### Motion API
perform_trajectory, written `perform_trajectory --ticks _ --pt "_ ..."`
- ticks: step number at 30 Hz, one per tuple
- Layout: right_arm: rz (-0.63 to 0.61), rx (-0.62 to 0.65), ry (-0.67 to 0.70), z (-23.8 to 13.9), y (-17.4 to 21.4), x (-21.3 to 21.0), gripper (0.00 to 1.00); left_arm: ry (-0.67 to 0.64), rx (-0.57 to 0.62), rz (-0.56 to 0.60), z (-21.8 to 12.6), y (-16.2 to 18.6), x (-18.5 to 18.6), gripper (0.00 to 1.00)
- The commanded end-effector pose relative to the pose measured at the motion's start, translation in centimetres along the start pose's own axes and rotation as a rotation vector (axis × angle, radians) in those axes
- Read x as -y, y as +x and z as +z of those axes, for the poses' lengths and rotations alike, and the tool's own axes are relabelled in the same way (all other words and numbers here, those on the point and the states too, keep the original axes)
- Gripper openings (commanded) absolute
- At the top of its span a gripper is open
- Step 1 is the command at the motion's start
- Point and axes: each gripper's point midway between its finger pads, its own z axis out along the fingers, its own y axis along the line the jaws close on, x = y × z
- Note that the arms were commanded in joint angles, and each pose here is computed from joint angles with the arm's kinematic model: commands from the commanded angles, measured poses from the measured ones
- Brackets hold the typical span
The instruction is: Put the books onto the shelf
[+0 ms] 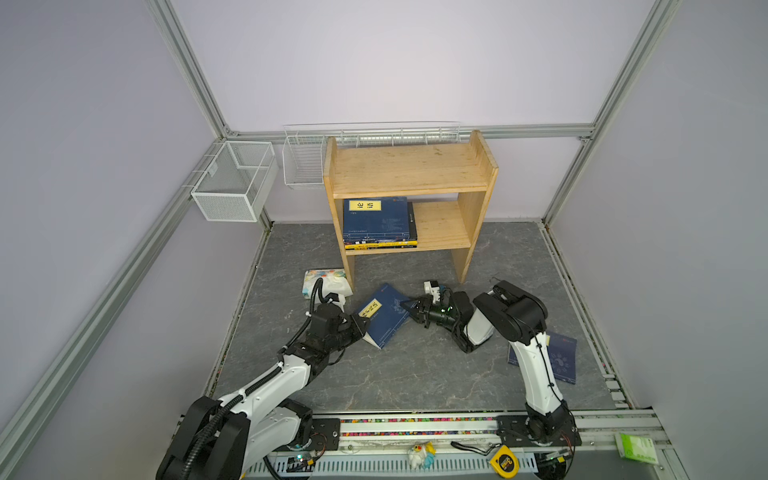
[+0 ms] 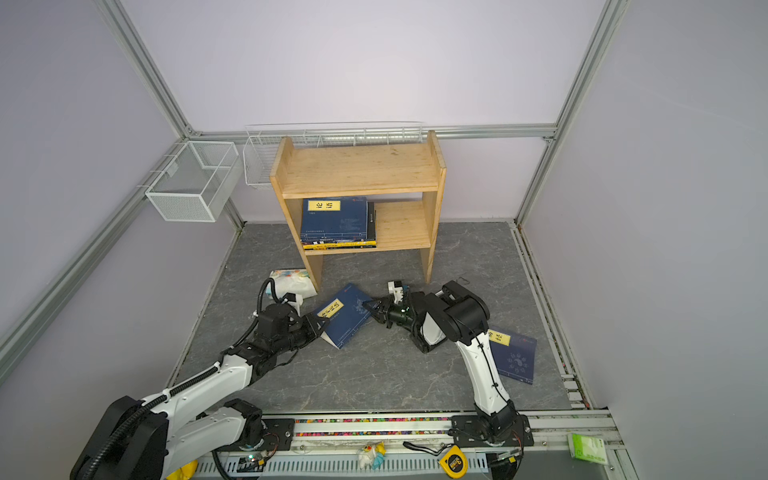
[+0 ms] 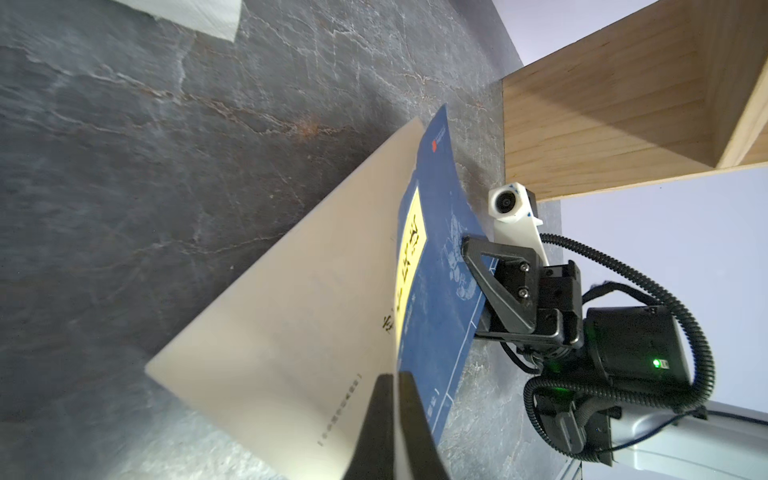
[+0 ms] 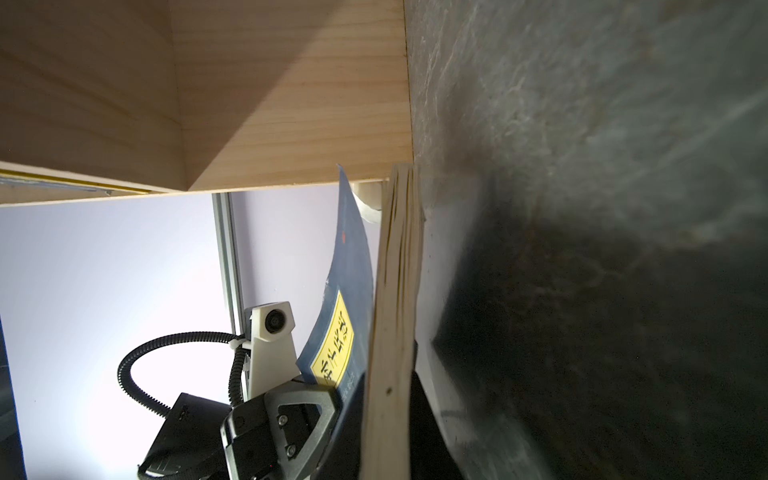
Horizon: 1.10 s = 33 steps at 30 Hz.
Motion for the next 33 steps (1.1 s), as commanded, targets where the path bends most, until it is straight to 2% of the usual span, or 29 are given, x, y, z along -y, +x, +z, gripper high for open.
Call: perform_trajectory --ticks 1,4,5,8,10,15,20,24,29,33 --pt "0.152 0.037 0.121 -1.2 0.3 4.5 0.12 0.0 0.053 0.016 -0.9 -1.5 1.2 0.21" --pt "0.126 0.064 0.111 -2.0 -0.1 3.5 0.07 -0.001 0.102 0.029 -2.2 -2.5 1.9 0.49" --pt "0.117 0.068 0.105 -2.3 -0.2 3.0 0.07 0.0 0.125 0.03 -2.7 -2.9 2.1 0.56" --pt "0.091 0.073 0.076 -2.8 -0.4 1.2 0.07 0.002 0.195 0.045 -4.8 -3.8 2.7 0.71" --pt "0.068 0.076 0.057 -3.0 -0.5 -0.1 0.07 0.003 0.246 0.06 -6.8 -4.6 3.2 0.77" --pt "-0.039 0.07 0.062 -3.5 -0.2 -3.7 0.07 0.024 0.33 0.085 -10.5 -5.6 4.5 0.84" --pt "-0.186 0.061 0.23 -5.3 0.7 -7.4 0.07 0.037 0.369 0.12 -12.7 -6.2 5.8 0.86" --pt "-0.391 0.049 0.379 -7.9 1.9 -13.1 0.07 0.06 0.39 0.138 -13.8 -6.9 7.2 0.9" --pt "-0.635 0.145 0.377 -11.9 2.8 -22.2 0.07 0.281 0.379 0.135 -14.5 -7.6 12.2 0.97" --pt "-0.812 0.281 0.282 -14.4 3.1 -29.6 0.07 0.559 0.284 0.172 -14.9 -7.2 18.2 1.0"
